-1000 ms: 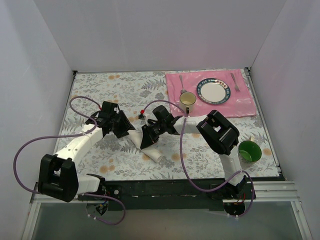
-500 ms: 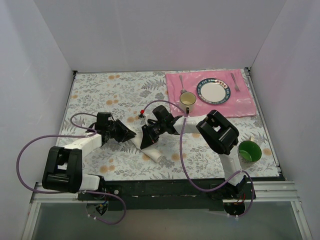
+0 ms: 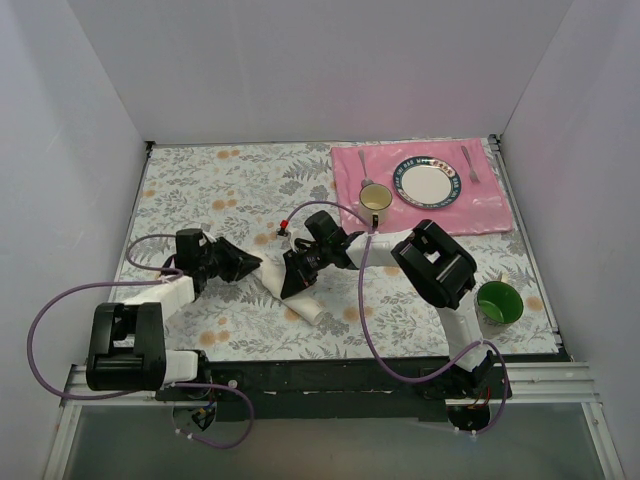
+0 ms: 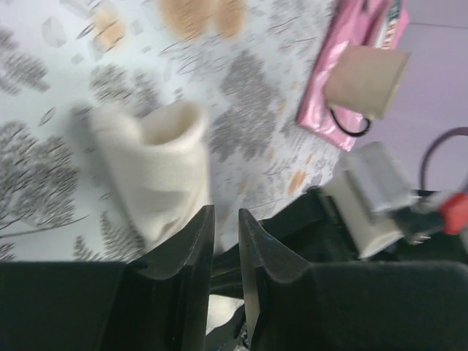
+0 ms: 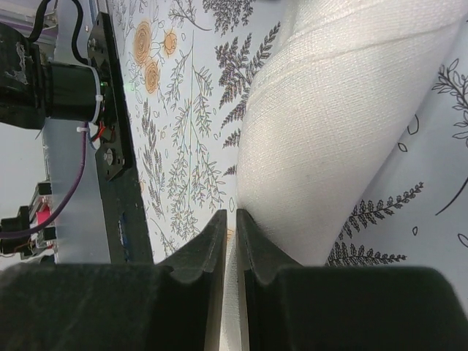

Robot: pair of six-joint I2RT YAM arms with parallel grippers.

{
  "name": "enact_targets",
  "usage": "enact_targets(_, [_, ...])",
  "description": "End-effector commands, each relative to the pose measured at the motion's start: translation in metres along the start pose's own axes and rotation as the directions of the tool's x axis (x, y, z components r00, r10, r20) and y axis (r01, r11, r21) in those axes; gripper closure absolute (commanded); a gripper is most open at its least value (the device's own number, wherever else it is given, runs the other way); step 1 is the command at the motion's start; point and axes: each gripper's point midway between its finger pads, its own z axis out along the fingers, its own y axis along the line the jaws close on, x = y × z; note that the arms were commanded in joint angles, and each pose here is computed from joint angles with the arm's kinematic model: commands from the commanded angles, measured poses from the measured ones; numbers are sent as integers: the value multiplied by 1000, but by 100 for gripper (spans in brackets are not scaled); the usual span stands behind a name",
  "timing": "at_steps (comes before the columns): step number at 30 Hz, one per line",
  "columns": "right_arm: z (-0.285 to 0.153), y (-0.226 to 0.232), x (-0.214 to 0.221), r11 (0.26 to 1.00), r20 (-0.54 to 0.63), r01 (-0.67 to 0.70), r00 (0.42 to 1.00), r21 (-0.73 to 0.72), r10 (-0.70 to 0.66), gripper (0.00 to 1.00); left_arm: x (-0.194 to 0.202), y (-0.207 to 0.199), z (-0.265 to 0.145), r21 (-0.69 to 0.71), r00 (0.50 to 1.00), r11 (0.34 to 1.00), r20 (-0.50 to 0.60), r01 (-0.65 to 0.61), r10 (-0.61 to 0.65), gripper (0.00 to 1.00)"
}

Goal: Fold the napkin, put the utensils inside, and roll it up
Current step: Roll the napkin with the utensil

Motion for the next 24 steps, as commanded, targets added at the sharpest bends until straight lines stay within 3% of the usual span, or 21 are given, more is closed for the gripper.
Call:
enact_targets(1, [4, -25, 16, 997, -43, -32, 998, 64, 35, 82, -21, -53, -16, 113, 993, 988, 61, -103, 97, 80])
enact_targets(9, [5, -25, 18, 997, -54, -32, 998, 66, 35, 83, -21, -35, 7, 122, 1000, 992, 23, -23, 21, 80])
enact_targets(15, [5, -27, 19, 997, -55, -37, 998, 64, 40, 83, -26, 13, 30, -62, 1000, 998, 17, -10, 11, 80])
enact_targets(24, [4, -23, 18, 998, -56, -35, 998, 57, 39, 83, -53, -42, 2, -32, 977, 983, 110, -181, 183, 76])
